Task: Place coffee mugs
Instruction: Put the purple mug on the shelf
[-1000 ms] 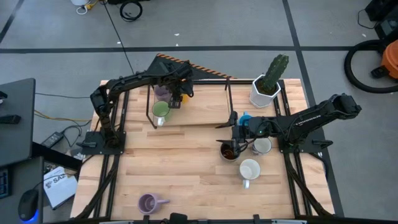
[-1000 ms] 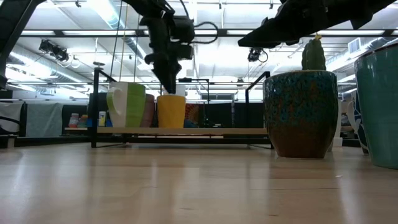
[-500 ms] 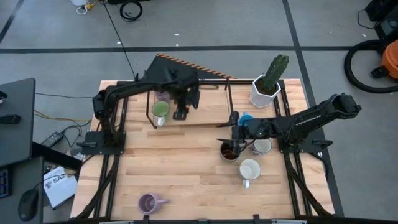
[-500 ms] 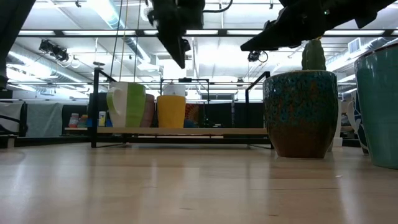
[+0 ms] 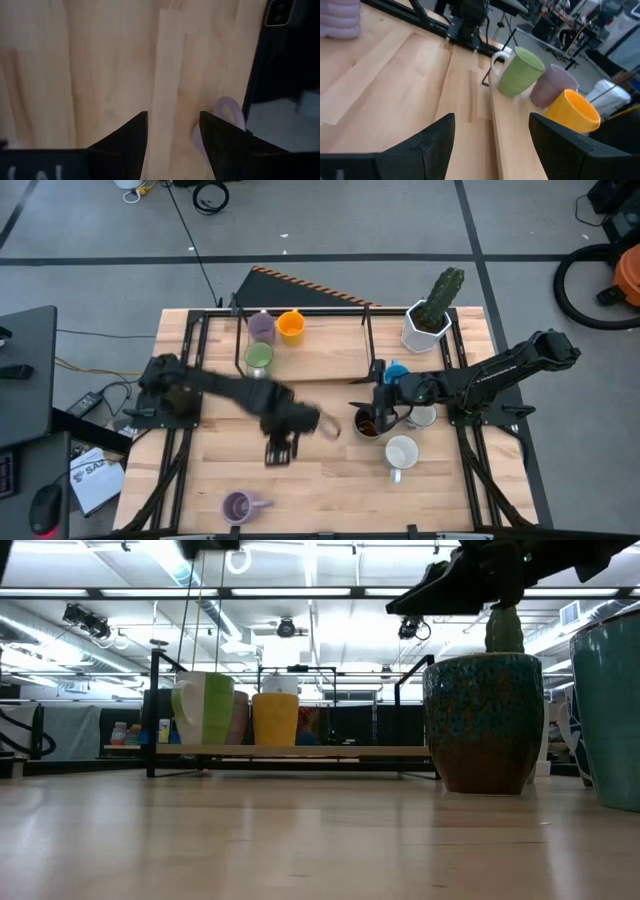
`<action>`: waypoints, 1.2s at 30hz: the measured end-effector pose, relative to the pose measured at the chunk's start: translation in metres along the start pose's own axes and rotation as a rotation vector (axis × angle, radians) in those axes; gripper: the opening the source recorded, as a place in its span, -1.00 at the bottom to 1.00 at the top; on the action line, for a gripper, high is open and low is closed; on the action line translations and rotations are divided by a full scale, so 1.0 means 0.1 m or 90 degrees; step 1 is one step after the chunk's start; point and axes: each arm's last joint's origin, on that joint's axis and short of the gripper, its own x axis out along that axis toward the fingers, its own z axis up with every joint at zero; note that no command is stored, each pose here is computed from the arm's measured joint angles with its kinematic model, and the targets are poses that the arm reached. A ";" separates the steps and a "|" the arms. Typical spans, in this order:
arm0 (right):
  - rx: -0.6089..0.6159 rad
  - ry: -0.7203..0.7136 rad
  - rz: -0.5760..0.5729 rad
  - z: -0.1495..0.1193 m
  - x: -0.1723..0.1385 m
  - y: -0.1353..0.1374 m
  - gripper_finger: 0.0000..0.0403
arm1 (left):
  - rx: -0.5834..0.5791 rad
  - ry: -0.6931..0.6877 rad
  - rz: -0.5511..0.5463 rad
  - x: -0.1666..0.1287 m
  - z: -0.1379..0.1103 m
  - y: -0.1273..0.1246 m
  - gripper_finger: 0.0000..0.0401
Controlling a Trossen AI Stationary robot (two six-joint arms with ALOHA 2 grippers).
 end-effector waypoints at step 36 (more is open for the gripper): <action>-0.017 -0.115 0.149 -0.02 0.07 -0.24 0.29 | -0.697 -0.023 0.096 0.38 -1.17 -1.33 0.21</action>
